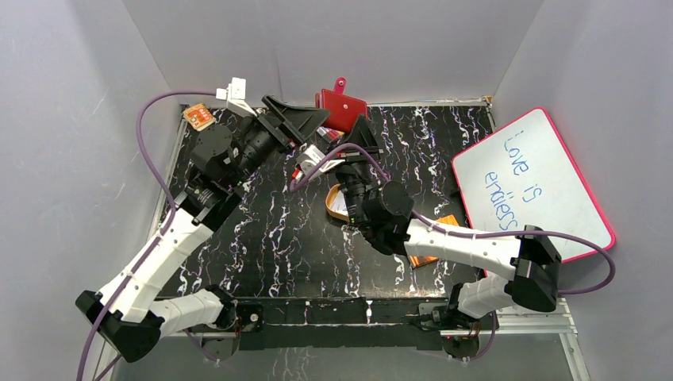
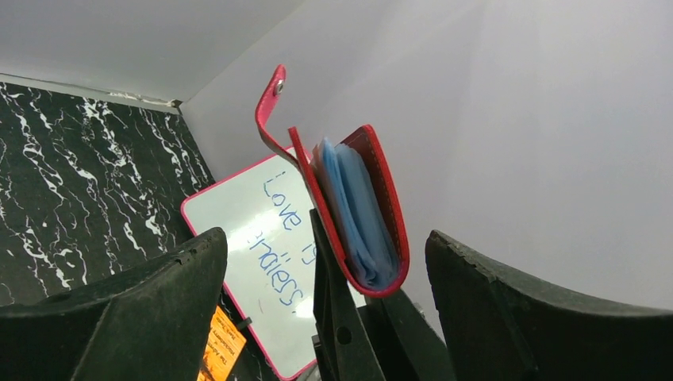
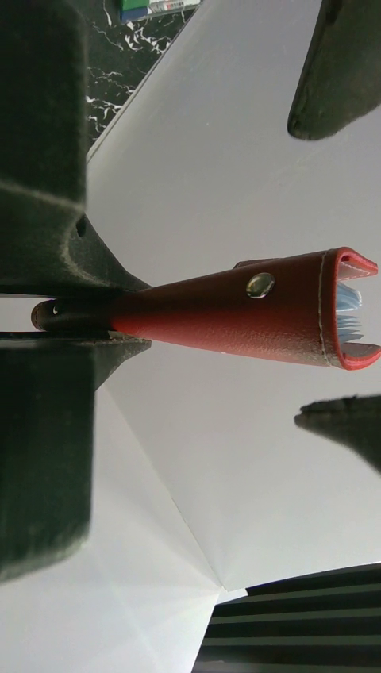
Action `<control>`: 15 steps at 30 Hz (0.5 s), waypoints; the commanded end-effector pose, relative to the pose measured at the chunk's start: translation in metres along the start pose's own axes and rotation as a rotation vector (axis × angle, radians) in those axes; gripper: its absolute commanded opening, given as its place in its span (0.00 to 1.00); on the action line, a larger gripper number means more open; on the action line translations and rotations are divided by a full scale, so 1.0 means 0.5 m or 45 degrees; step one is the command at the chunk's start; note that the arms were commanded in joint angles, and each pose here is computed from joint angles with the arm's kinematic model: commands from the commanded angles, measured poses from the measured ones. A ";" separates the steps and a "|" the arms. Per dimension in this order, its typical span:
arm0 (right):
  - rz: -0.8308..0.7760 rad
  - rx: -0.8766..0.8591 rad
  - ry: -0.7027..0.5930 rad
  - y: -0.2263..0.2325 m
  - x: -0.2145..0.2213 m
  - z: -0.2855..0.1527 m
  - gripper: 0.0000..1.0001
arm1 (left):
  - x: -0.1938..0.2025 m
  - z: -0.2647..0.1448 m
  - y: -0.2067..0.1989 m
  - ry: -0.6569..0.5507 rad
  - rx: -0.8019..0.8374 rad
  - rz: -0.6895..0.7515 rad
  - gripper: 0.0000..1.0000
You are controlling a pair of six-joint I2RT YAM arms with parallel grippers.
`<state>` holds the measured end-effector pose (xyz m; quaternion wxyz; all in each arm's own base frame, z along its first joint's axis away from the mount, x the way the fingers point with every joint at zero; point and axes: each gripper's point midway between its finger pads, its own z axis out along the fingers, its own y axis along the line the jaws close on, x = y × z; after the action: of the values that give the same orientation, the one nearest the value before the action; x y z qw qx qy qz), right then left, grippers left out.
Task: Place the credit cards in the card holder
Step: Close the card holder at the center of the board.
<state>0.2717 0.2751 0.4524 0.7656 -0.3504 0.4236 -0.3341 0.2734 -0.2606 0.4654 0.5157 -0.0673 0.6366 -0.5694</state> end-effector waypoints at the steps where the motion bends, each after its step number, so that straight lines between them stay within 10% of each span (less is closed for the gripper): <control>1: 0.142 0.081 0.018 -0.059 -0.007 0.007 0.00 | -0.028 0.004 -0.060 -0.041 0.093 0.028 0.92; 6: 0.148 0.066 0.025 -0.056 -0.010 0.009 0.00 | -0.019 0.020 -0.073 -0.014 0.130 0.025 0.89; 15: 0.146 0.060 0.037 -0.052 -0.015 0.011 0.00 | -0.008 0.034 -0.046 -0.012 0.067 0.035 0.53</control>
<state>0.2743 0.2781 0.4513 0.7582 -0.3526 0.4386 -0.3293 0.2823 -0.2848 0.4628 0.5013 -0.0533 0.6460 -0.5732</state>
